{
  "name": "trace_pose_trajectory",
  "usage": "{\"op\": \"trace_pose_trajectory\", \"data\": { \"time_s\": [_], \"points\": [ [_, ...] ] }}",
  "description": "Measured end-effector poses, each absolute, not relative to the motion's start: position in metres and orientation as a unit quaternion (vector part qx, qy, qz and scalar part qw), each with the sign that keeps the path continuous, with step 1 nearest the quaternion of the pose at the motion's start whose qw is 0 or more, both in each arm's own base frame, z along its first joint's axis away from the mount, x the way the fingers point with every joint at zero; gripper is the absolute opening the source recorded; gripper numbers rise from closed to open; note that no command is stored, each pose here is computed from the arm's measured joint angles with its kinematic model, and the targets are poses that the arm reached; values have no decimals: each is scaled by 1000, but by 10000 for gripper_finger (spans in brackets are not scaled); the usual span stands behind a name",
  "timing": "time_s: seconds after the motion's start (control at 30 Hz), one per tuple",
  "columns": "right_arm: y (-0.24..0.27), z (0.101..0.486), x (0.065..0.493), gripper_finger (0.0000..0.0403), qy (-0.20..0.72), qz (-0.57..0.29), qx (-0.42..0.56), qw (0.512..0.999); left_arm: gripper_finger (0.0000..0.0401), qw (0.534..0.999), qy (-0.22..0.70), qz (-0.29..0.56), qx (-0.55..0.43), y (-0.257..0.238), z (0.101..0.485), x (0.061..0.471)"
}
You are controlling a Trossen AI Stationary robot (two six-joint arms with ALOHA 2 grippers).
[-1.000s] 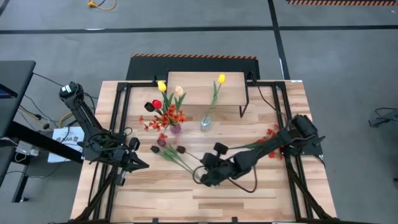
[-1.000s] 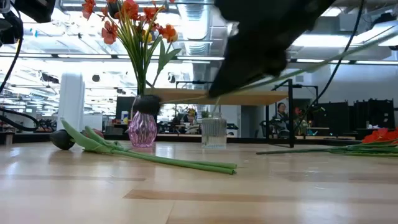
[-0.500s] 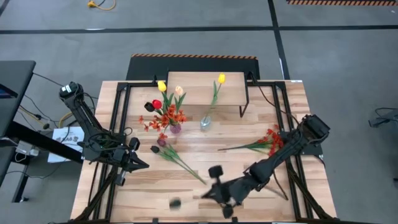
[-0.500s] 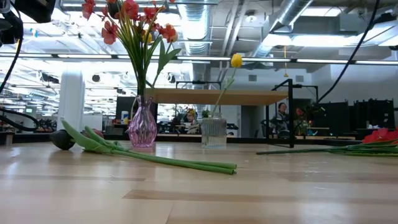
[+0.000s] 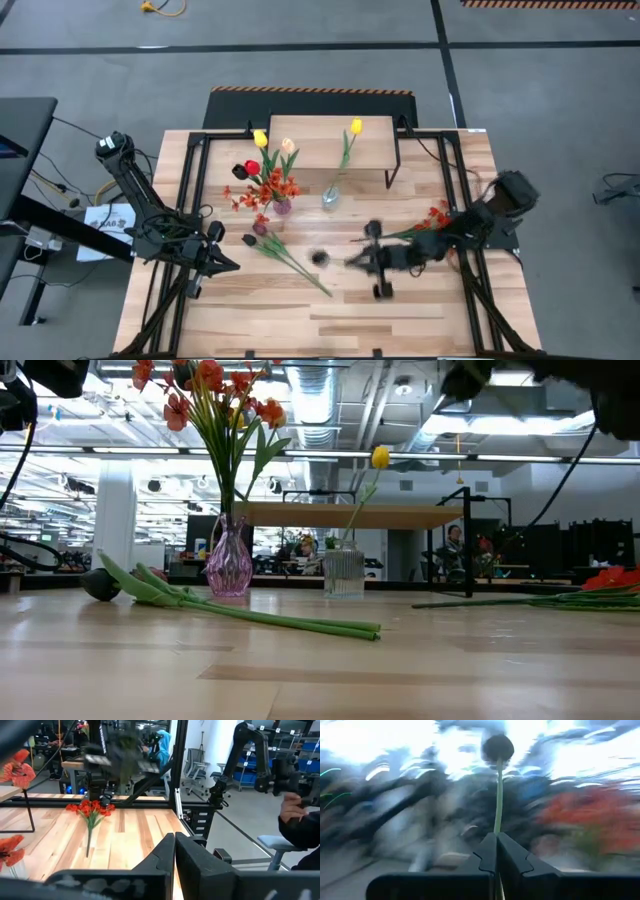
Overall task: Pick and place flowers into a vace then onto a shelf
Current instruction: Put the right black tulip into the transparent vase
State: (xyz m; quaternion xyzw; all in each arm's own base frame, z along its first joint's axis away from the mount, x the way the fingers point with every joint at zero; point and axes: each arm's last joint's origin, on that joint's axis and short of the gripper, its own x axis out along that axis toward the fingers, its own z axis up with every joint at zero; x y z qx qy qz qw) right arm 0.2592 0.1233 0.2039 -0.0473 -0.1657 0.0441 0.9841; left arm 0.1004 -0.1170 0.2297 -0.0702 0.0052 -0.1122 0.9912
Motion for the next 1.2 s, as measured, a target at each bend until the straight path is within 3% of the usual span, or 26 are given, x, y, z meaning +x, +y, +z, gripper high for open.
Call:
{"op": "trace_pose_trajectory", "data": {
  "time_s": [0.07, 0.17, 0.27, 0.37, 0.9, 1.2],
  "points": [
    [117, 217, 263, 0, -214, 6, -19, 977, 0, 991, 6, -113, -70, -117, 230, 100],
    [114, 212, 277, 0, -184, 0, -45, 982, 0, 991, 5, -112, -70, -116, 230, 100],
    [105, 233, 287, 0, -241, -24, -18, 970, 0, 992, 5, -109, -69, -116, 230, 100],
    [98, 222, 299, 0, -218, -35, -17, 975, 0, 991, 5, -110, -71, -116, 230, 100],
    [130, 205, 371, 0, -236, 101, 44, 966, 0, 989, -10, -131, -63, -118, 233, 100],
    [153, 195, 416, 0, -204, 123, 36, 970, 0, 980, -64, -181, -46, -134, 237, 109]
  ]
}}
